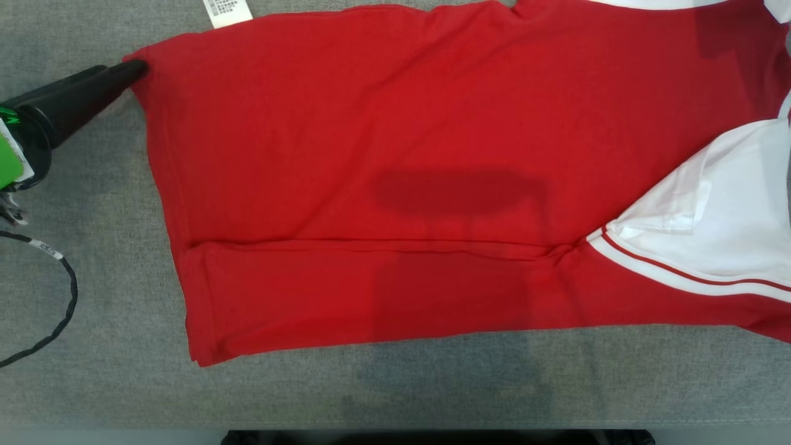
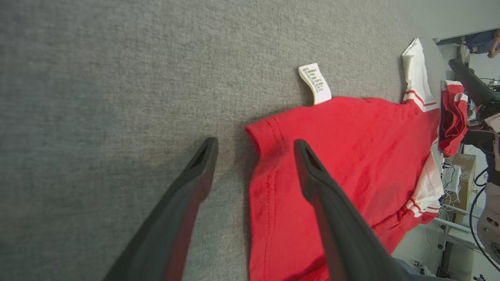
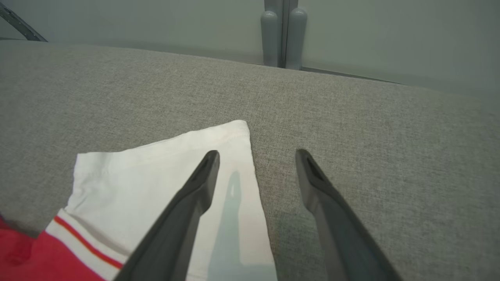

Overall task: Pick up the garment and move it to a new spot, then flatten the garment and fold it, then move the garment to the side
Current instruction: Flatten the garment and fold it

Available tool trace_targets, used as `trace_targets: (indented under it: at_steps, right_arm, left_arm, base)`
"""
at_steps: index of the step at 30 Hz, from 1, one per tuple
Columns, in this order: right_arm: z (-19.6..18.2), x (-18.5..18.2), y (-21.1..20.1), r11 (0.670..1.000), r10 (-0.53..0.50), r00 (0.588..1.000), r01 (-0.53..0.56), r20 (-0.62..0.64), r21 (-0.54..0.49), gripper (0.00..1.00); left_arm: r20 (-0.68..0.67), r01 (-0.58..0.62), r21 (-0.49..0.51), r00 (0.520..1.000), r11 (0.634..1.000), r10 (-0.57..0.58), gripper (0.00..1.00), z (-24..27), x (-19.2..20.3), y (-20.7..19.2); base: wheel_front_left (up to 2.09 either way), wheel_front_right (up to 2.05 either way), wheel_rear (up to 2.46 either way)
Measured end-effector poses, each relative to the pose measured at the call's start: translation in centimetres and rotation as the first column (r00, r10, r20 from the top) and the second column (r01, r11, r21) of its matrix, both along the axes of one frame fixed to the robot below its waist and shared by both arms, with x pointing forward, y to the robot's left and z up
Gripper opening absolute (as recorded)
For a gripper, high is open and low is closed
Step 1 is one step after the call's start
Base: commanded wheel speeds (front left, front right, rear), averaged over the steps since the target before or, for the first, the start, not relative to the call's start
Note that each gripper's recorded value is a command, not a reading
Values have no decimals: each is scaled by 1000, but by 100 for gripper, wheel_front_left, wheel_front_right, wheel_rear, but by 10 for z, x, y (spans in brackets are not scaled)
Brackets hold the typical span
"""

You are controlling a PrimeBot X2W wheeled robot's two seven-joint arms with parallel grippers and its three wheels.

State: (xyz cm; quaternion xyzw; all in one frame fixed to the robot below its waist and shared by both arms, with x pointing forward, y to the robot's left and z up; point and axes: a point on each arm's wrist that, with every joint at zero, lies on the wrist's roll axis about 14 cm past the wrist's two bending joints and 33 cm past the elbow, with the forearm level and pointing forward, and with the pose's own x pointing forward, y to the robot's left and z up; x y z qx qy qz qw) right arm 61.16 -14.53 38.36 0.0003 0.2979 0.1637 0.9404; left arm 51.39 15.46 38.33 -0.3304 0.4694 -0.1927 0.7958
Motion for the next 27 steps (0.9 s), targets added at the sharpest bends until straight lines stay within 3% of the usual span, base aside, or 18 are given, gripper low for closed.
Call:
trace_targets:
  at_steps: [9, 22, 24, 26, 27]
  right_arm:
    - [-23, 5, 22, 1000, 17, 998, -16, -58, 15, 100]
    - [-34, 22, 28, 1000, 5, 998, -5, -70, -6, 100]
    - [-38, 24, 31, 1000, 4, 997, -4, -80, 0, 100]
    - [-42, 24, 33, 1000, 6, 996, -6, -87, 4, 100]
    - [-45, 24, 35, 1000, 6, 996, -5, -87, 10, 100]
  left_arm:
    - [-16, -16, -17, 1000, 1000, 16, 100, -3, 8, -1]
    - [-40, 53, -40, 998, 998, -55, 98, -4, 5, -22]
    - [-41, 57, -41, 997, 998, -59, 86, -7, 6, -23]
    - [-41, 60, -39, 997, 997, -62, 49, -8, 7, -23]
    - [-43, 61, -35, 997, 998, -62, 39, -10, 6, -23]
  base:
    - [0, 0, 0]
    - [0, 0, 0]
    - [0, 0, 0]
    - [0, 0, 0]
    - [0, 0, 0]
